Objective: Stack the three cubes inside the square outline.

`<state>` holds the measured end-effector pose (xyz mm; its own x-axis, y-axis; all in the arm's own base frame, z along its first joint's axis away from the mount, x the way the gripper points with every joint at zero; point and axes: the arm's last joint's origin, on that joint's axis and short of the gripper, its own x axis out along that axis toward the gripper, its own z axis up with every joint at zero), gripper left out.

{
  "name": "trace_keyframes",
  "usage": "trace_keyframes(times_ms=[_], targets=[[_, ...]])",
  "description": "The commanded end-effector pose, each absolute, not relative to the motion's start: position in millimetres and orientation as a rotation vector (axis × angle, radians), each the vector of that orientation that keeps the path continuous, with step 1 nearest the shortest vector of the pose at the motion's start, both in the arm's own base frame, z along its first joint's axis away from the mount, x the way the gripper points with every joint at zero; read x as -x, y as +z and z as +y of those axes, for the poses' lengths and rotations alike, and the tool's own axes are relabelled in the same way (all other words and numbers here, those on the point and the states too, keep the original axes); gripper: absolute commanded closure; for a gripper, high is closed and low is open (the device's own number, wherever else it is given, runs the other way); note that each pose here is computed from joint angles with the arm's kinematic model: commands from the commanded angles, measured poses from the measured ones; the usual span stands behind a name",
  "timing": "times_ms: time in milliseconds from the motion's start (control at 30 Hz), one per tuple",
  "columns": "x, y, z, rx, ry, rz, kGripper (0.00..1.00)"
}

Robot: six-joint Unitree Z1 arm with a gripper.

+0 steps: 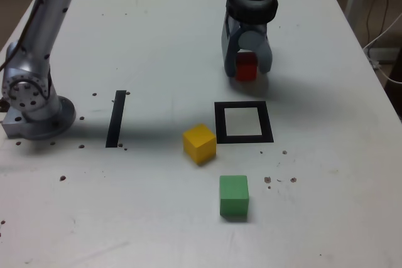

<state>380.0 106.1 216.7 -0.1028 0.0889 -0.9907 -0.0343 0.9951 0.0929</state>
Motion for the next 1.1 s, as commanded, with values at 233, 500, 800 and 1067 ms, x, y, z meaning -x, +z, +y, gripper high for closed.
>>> trace_keyframes(times_ms=[233, 500, 800, 1067], targets=[[-370.3, 244.2, 79.5, -0.033, 0.049, 1.593, 0.92], [-360.9, 248.5, 26.4, -0.06, 0.017, 1.6, 0.92], [-354.4, 233.9, -20.9, -0.055, 0.034, 1.641, 0.92], [-359.3, 217.3, -28.2, -0.039, 0.053, 1.644, 0.92]])
